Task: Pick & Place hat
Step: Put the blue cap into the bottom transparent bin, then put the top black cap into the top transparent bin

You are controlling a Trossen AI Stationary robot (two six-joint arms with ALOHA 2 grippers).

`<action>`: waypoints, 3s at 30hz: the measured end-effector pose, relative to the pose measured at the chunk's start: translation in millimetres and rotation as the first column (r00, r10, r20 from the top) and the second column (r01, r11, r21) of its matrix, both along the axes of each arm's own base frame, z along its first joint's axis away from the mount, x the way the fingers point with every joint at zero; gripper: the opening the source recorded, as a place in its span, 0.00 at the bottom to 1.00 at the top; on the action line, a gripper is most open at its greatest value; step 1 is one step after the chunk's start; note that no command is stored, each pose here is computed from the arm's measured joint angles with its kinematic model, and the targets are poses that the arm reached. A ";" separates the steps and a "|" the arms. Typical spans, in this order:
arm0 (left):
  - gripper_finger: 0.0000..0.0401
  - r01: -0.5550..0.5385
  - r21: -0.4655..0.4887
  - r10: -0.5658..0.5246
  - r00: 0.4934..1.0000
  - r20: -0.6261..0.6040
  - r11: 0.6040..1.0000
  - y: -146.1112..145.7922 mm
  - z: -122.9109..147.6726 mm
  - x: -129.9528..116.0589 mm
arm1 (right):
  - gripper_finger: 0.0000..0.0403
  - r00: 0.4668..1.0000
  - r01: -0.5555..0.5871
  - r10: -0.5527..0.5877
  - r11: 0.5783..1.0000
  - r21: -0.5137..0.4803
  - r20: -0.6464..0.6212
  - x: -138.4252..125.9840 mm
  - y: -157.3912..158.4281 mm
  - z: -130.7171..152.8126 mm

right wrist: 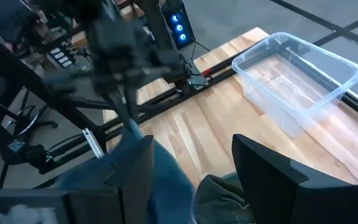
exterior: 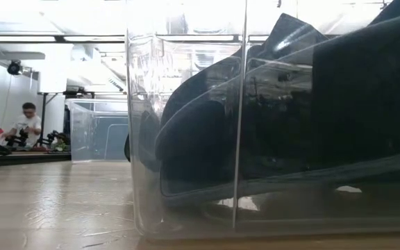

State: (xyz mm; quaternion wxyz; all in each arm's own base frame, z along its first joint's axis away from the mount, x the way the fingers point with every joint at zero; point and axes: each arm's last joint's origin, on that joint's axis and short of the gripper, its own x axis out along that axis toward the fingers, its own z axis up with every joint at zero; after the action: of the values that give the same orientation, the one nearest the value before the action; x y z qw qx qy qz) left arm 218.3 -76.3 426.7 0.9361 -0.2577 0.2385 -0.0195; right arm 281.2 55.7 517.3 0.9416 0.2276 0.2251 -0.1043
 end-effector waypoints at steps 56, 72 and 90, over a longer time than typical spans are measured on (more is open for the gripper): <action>0.23 0.092 0.103 -0.065 0.968 -0.242 0.990 -44.3 -139.5 155.3 | 0.52 0.993 -0.077 0.066 0.992 -0.100 -0.101 -12.6 3.3 -4.7; 0.39 -0.088 0.094 0.096 0.991 -0.088 0.992 -17.2 -82.3 126.9 | 0.52 0.992 -0.079 0.068 0.992 -0.097 -0.105 -12.6 3.5 -5.1; 0.39 -0.536 0.107 0.538 0.771 -0.341 0.837 39.0 -76.4 71.1 | 0.52 0.977 -0.156 0.128 0.975 -0.159 -0.173 -23.7 9.7 -7.4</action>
State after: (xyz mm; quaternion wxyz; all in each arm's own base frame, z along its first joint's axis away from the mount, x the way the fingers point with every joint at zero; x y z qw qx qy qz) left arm 289.5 -37.3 350.3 0.8435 -0.3124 0.3212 0.2961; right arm 257.5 65.3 509.9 0.9414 0.1196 0.3066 -0.0739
